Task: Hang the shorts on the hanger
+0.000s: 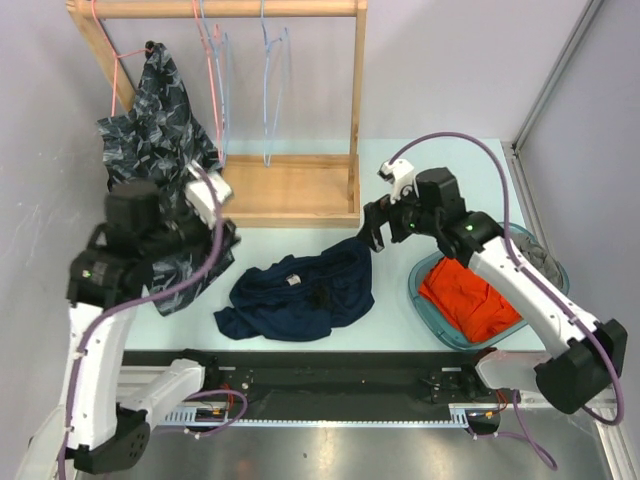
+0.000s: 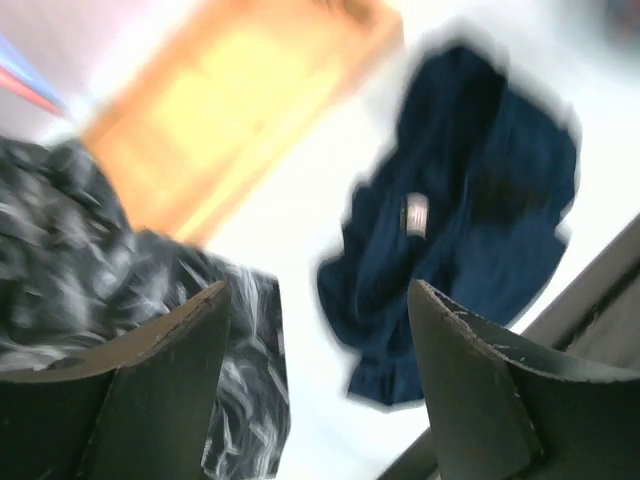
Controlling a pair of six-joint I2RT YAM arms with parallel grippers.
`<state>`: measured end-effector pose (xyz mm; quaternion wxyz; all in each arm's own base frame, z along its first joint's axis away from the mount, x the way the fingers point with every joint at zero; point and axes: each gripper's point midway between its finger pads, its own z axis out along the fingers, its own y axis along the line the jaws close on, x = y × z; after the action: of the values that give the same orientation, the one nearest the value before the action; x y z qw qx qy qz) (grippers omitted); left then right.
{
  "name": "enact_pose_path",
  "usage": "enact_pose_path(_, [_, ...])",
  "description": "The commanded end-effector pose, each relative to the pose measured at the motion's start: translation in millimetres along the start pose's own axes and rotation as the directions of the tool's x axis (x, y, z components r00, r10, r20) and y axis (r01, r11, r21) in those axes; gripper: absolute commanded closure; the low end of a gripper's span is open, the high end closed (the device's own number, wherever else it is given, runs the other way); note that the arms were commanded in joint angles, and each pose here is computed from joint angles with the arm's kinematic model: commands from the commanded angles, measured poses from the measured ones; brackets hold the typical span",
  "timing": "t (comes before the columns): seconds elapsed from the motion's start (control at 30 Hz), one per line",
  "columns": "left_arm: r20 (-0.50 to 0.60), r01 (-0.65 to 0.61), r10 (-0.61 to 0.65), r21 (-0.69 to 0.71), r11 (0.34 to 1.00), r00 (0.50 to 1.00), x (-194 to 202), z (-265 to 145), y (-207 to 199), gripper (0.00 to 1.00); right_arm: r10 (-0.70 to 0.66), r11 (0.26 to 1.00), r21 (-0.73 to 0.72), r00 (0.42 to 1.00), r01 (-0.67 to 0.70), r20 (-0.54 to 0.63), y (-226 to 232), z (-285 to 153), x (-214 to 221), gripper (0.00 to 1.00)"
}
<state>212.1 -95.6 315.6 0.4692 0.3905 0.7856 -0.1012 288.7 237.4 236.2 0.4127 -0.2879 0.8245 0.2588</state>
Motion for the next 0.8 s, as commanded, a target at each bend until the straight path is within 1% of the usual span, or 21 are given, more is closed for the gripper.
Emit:
enact_pose_path(0.0, [0.223, 0.187, -0.166, -0.075, 0.98, 0.961, -91.4, -20.0, 35.5, 0.25, -0.055, 0.998, 0.041, 0.978, 0.048, 0.202, -3.4, -30.4, -59.5, 0.0])
enact_pose_path(0.03, [0.254, 0.232, -0.197, -0.114, 0.966, 0.947, -102.2, -24.1, 52.6, 0.26, -0.058, 0.997, 0.06, 0.973, 0.046, 0.224, -6.8, -34.4, -65.9, 0.0])
enact_pose_path(0.07, [0.343, 0.278, -0.224, -0.117, 0.954, 0.912, -132.3, -39.1, 64.8, 0.27, -0.059, 0.996, 0.072, 0.967, 0.043, 0.246, -8.5, -38.9, -71.8, 0.0])
enact_pose_path(0.1, [0.338, 0.317, -0.269, -0.095, 0.944, 0.902, -139.3, -26.0, 81.0, 0.28, -0.061, 0.997, 0.063, 0.963, 0.046, 0.262, -7.7, -44.2, -76.4, 0.0])
enact_pose_path(0.13, [0.359, 0.363, -0.307, -0.097, 0.927, 0.881, -145.6, -26.9, 99.8, 0.3, -0.076, 0.996, 0.059, 0.961, 0.062, 0.267, -7.0, -46.0, -78.5, 0.01])
enact_pose_path(0.17, [0.426, 0.389, -0.311, -0.107, 0.915, 0.849, -169.6, -43.7, 111.8, 0.32, -0.076, 0.996, 0.059, 0.96, 0.062, 0.27, -7.0, -47.9, -80.1, 0.0])
enact_pose_path(0.2, [0.416, 0.447, -0.37, -0.102, 0.889, 0.831, -168.4, -28.1, 135.9, 0.33, -0.075, 0.996, 0.057, 0.96, 0.062, 0.27, -6.0, -48.7, -80.8, 0.0])
enact_pose_path(0.23, [0.452, 0.446, -0.362, -0.091, 0.89, 0.815, -177.3, -34.9, 148.0, 0.34, -0.078, 0.996, 0.055, 0.958, 0.066, 0.277, -5.0, -51.0, -84.2, 0.0])
enact_pose_path(0.27, [0.484, 0.439, -0.356, -0.065, 0.896, 0.799, -189.9, -41.4, 151.4, 0.35, -0.077, 0.997, 0.05, 0.959, 0.066, 0.273, -4.0, -51.6, -84.6, 0.0])
enact_pose_path(0.3, [0.484, 0.422, -0.366, -0.008, 0.907, 0.795, -194.7, -34.0, 152.3, 0.36, -0.076, 0.997, 0.048, 0.959, 0.065, 0.274, -3.2, -52.8, -85.9, 0.0])
enact_pose_path(0.33, [0.517, 0.374, -0.337, 0.034, 0.927, 0.787, -207.9, -37.5, 149.0, 0.39, -0.075, 0.997, 0.046, 0.958, 0.064, 0.276, -2.8, -53.2, -88.5, 0.0])
enact_pose_path(0.37, [0.519, 0.325, -0.337, 0.117, 0.938, 0.785, -213.9, -34.2, 135.5, 0.4, -0.074, 0.997, 0.045, 0.96, 0.065, 0.27, -2.3, -53.8, -87.1, 0.0])
enact_pose_path(0.4, [0.533, 0.316, -0.333, 0.128, 0.94, 0.778, -217.3, -31.6, 134.8, 0.39, -0.075, 0.997, 0.046, 0.96, 0.065, 0.271, -2.4, -54.5, -87.9, 0.0])
enact_pose_path(0.43, [0.58, 0.274, -0.289, 0.116, 0.955, 0.762, -229.6, -36.7, 132.3, 0.38, -0.074, 0.997, 0.046, 0.959, 0.064, 0.273, -2.1, -54.9, -89.1, 0.0])
enact_pose_path(0.47, [0.575, 0.297, -0.307, 0.114, 0.948, 0.758, -224.5, -27.4, 135.5, 0.37, -0.072, 0.997, 0.044, 0.961, 0.062, 0.267, -2.2, -54.0, -88.0, 0.0])
enact_pose_path(0.5, [0.589, 0.327, -0.299, 0.063, 0.943, 0.751, -223.3, -25.0, 146.9, 0.36, -0.069, 0.997, 0.045, 0.961, 0.059, 0.268, -2.1, -54.6, -88.5, 0.0])
enact_pose_path(0.6, [0.605, 0.394, -0.32, 0.012, 0.919, 0.729, -220.4, -18.0, 167.0, 0.37, -0.053, 0.998, 0.038, 0.962, 0.045, 0.268, -1.0, -54.5, -89.8, 0.0])
enact_pose_path(0.7, [0.594, 0.344, -0.333, 0.1, 0.934, 0.732, -228.4, -5.2, 151.4, 0.45, -0.052, 0.998, 0.039, 0.963, 0.043, 0.264, -1.6, -53.4, -89.0, 0.0])
enact_pose_path(0.73, [0.585, 0.308, -0.322, 0.128, 0.943, 0.744, -233.9, 3.4, 136.7, 0.48, -0.05, 0.998, 0.04, 0.965, 0.041, 0.259, -2.4, -51.9, -87.5, 0.0])
enact_pose_path(0.77, [0.579, 0.292, -0.319, 0.143, 0.946, 0.751, -236.6, 9.6, 128.0, 0.48, -0.049, 0.998, 0.039, 0.965, 0.041, 0.257, -2.5, -50.9, -87.9, 0.0])
